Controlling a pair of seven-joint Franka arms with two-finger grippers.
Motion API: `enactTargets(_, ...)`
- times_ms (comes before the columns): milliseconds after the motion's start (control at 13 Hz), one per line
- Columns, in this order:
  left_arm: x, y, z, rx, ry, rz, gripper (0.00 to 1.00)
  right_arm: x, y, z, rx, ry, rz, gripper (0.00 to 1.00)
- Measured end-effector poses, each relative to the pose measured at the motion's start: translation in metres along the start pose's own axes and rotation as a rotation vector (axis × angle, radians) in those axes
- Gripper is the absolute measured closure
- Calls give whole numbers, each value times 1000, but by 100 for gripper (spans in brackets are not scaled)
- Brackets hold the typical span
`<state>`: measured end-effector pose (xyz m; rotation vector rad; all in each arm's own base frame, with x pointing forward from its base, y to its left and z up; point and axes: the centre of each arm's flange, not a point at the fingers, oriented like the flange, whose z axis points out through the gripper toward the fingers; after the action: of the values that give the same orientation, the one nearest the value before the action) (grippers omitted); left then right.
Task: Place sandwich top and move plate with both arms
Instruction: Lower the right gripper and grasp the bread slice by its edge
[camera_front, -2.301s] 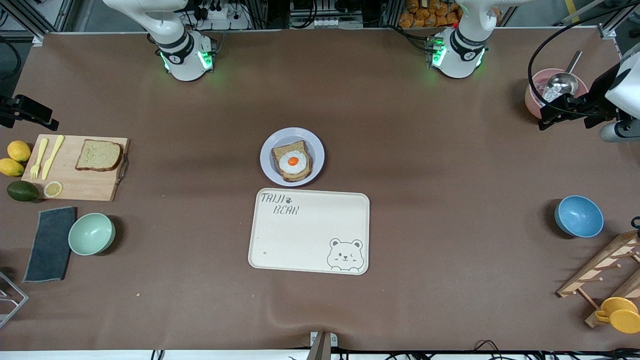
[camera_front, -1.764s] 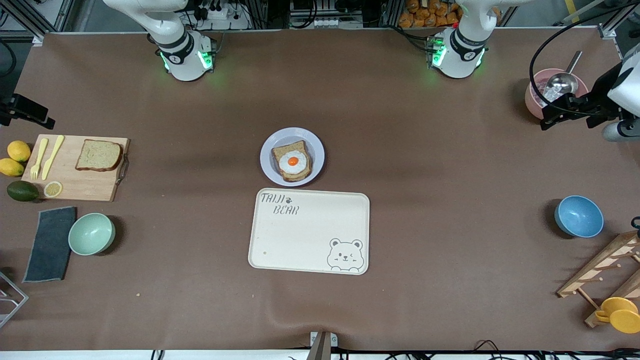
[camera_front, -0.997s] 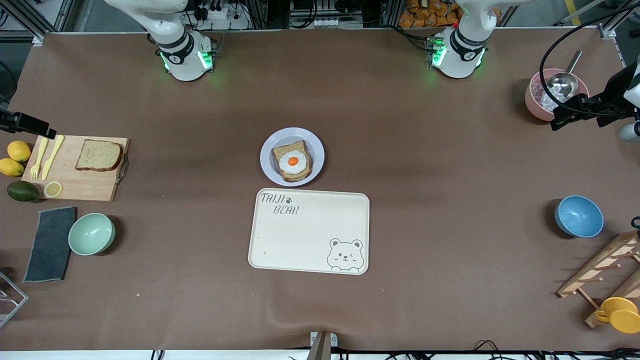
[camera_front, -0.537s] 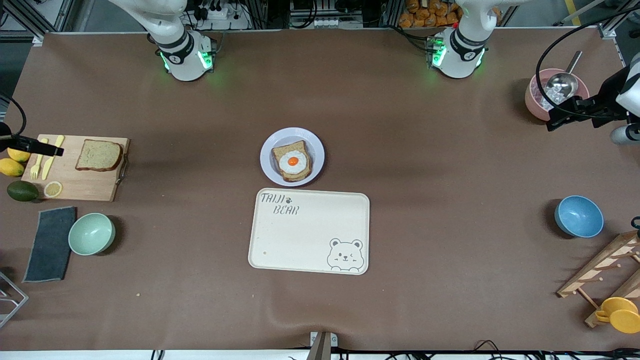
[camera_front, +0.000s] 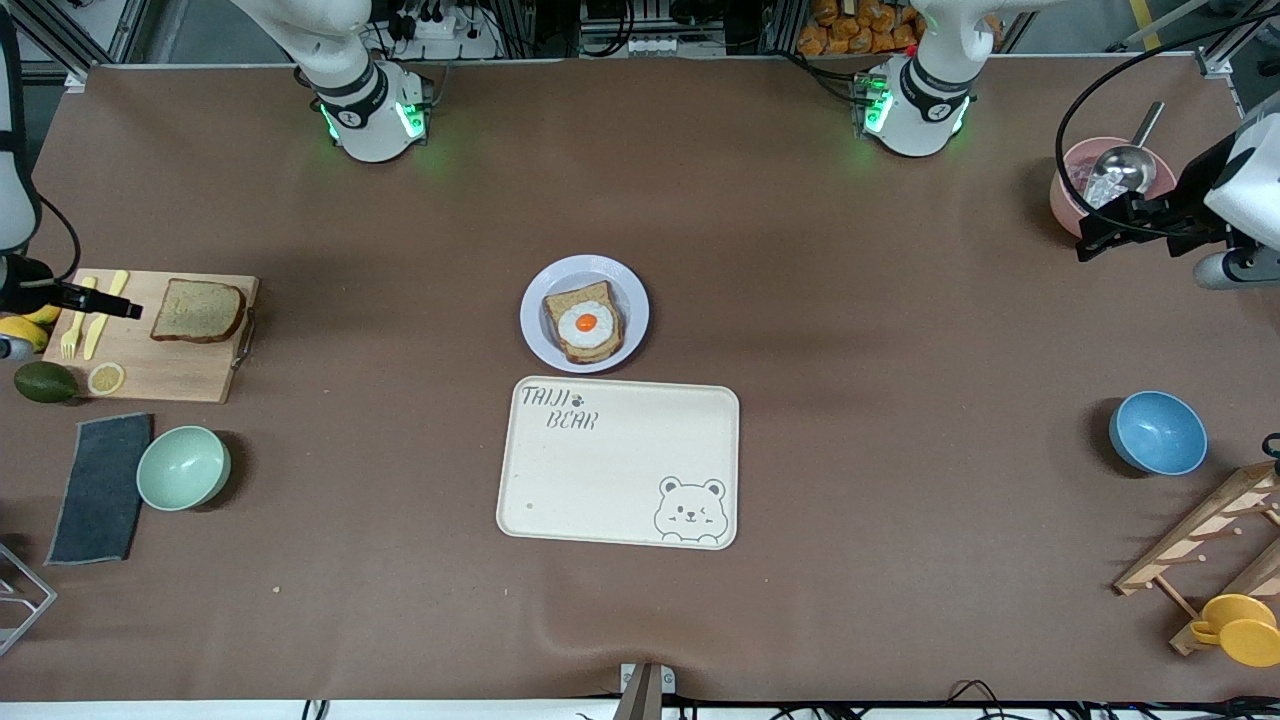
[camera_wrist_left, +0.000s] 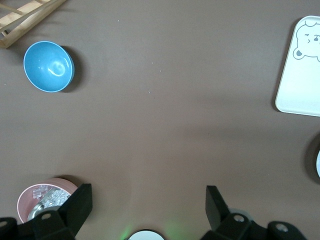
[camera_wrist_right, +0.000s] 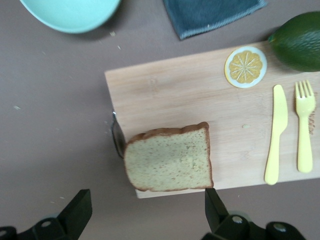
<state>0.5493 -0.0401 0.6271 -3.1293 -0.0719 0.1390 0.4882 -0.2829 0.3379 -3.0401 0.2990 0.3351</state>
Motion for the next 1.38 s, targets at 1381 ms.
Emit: enactTargets(1381, 0, 0, 3, 0, -6, 0, 0, -1, 77, 122, 64, -85, -197, 0)
